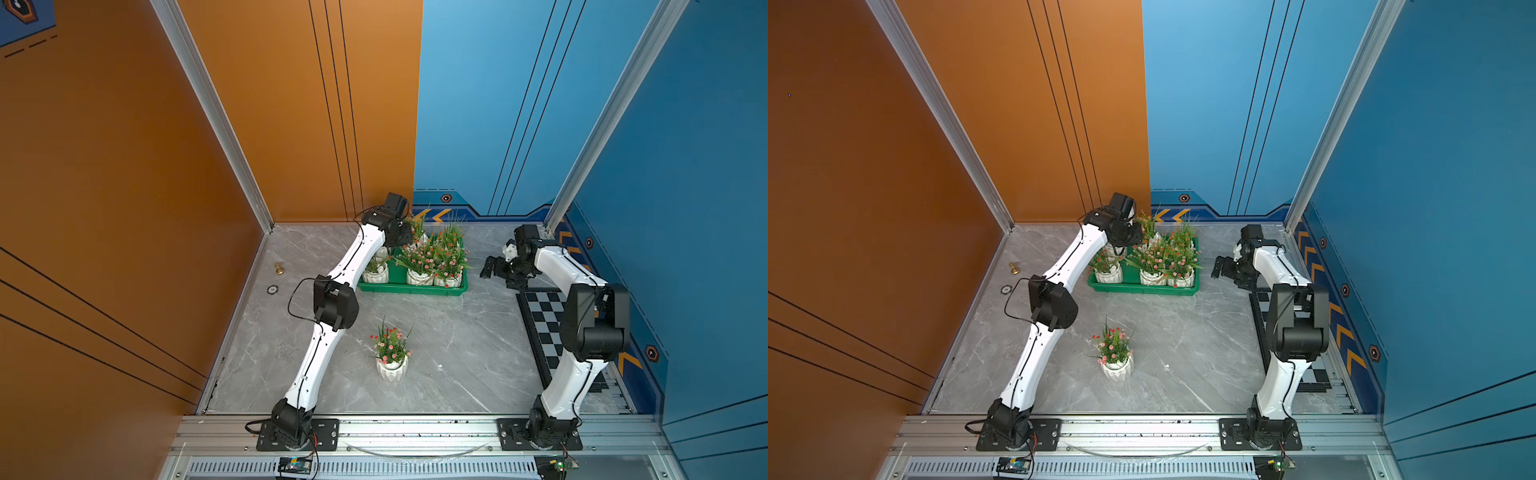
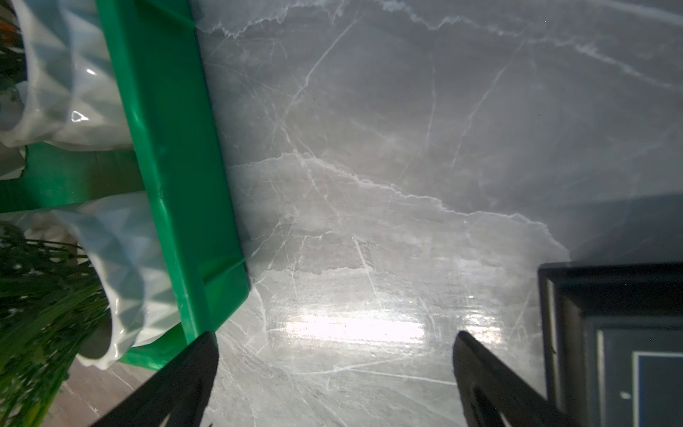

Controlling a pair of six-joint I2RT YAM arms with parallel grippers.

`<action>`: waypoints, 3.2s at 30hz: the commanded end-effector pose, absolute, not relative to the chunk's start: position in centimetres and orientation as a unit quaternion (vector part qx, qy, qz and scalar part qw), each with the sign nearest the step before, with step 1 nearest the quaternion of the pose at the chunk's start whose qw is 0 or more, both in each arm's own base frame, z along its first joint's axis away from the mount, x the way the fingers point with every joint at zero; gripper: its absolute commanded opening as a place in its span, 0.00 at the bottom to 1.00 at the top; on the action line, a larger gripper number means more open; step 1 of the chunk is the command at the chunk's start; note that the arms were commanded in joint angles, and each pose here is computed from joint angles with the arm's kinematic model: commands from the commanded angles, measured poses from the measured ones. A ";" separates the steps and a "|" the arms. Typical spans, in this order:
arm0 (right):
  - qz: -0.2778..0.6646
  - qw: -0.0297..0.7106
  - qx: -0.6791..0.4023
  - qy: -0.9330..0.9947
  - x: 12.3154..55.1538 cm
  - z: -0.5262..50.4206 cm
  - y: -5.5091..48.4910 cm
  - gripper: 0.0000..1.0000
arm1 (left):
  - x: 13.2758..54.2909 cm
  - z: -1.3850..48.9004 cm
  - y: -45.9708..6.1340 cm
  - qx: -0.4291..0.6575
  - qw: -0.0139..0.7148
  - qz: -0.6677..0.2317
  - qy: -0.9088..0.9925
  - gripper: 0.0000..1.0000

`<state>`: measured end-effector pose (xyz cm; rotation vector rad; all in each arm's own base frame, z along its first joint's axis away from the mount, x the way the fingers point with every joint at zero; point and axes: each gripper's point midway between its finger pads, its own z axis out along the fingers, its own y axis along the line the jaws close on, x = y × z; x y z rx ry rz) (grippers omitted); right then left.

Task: Put the potted gypsophila into the storage box
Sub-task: Place the baby's breath potted plant at the storage box.

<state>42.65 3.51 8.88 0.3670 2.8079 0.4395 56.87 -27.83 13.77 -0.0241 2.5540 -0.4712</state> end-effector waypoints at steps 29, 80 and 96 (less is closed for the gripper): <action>0.152 0.107 0.130 0.974 42.1 7.1 2.9 1.00 | 57.7 10.6 -31.0 -0.006 0.262 -0.221 0.939 0.08; 0.128 0.152 0.084 0.976 38.5 12.6 5.6 1.00 | 52.7 25.1 -25.5 0.002 0.353 -0.172 0.920 0.93; 0.125 0.162 -0.025 0.979 34.9 13.5 14.2 1.00 | 44.8 28.9 -18.4 -0.029 0.369 -0.119 0.921 0.98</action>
